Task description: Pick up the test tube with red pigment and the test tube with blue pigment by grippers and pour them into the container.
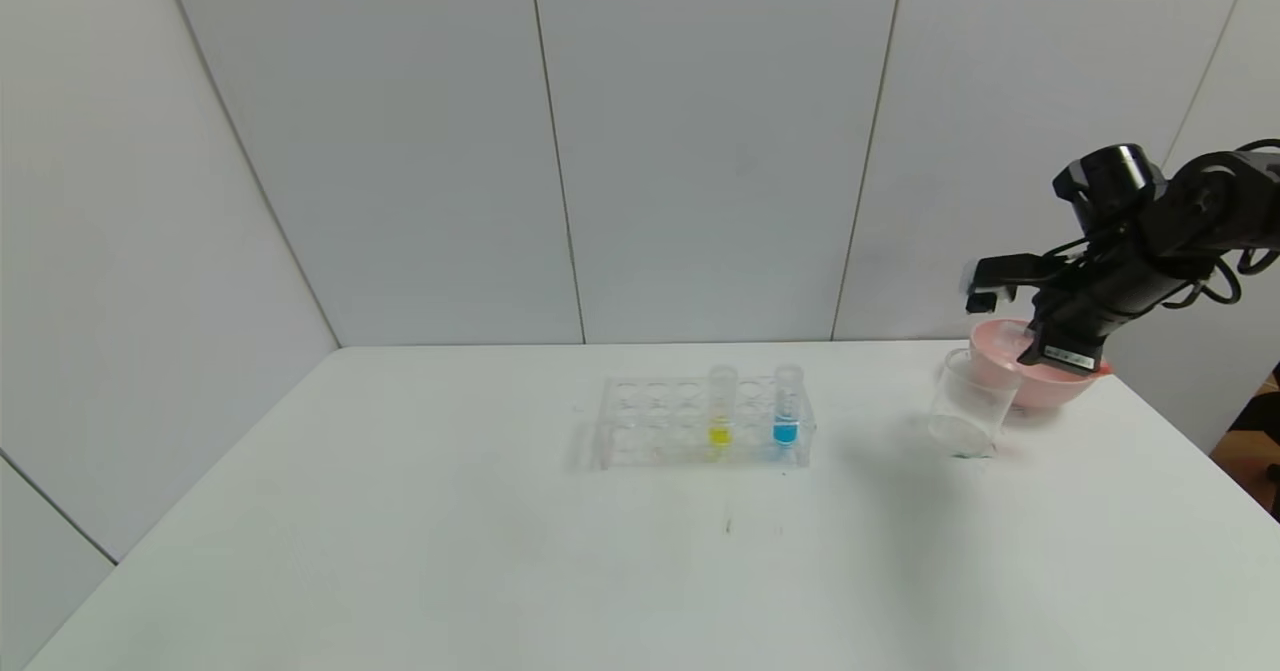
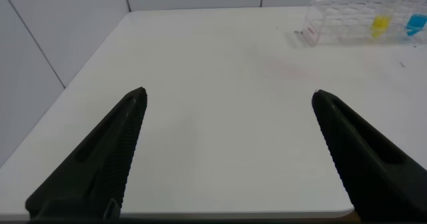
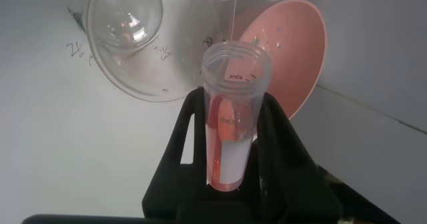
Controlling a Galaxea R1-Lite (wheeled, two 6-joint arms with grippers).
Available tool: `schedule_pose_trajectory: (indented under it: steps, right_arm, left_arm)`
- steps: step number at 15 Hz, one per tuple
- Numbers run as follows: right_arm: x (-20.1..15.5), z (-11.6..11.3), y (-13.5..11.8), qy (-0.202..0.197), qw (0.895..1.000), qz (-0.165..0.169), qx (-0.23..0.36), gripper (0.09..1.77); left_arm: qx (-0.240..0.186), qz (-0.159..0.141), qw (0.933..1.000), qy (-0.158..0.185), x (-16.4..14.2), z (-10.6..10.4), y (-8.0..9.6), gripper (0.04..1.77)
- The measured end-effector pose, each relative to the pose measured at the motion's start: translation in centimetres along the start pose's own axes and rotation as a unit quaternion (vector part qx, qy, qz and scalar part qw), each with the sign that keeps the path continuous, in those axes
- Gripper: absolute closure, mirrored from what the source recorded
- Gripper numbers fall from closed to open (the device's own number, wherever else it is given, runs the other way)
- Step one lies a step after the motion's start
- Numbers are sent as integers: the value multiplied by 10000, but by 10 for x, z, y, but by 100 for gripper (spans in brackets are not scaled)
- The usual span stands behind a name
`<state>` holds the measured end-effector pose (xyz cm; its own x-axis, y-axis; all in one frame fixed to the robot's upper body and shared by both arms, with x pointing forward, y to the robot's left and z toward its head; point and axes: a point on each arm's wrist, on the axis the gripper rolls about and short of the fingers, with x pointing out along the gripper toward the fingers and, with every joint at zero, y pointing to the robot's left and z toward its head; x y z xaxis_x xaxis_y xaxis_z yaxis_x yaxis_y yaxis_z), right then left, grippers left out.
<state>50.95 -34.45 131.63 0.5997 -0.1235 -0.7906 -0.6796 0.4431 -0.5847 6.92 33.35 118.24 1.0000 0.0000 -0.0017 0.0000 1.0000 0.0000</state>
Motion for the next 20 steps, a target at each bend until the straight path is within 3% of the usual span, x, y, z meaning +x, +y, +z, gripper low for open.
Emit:
schedule_pose_trajectory:
  steps: [4,20]
  right_arm:
    - [2,0,0,338,9992,-140,-185,135]
    - [6,11,-1,933,9896,-651,-884,135]
  left_arm:
    - [0,0,10000,0,0,0,0,5]
    - [0,0,10000,0,0,0,0,5]
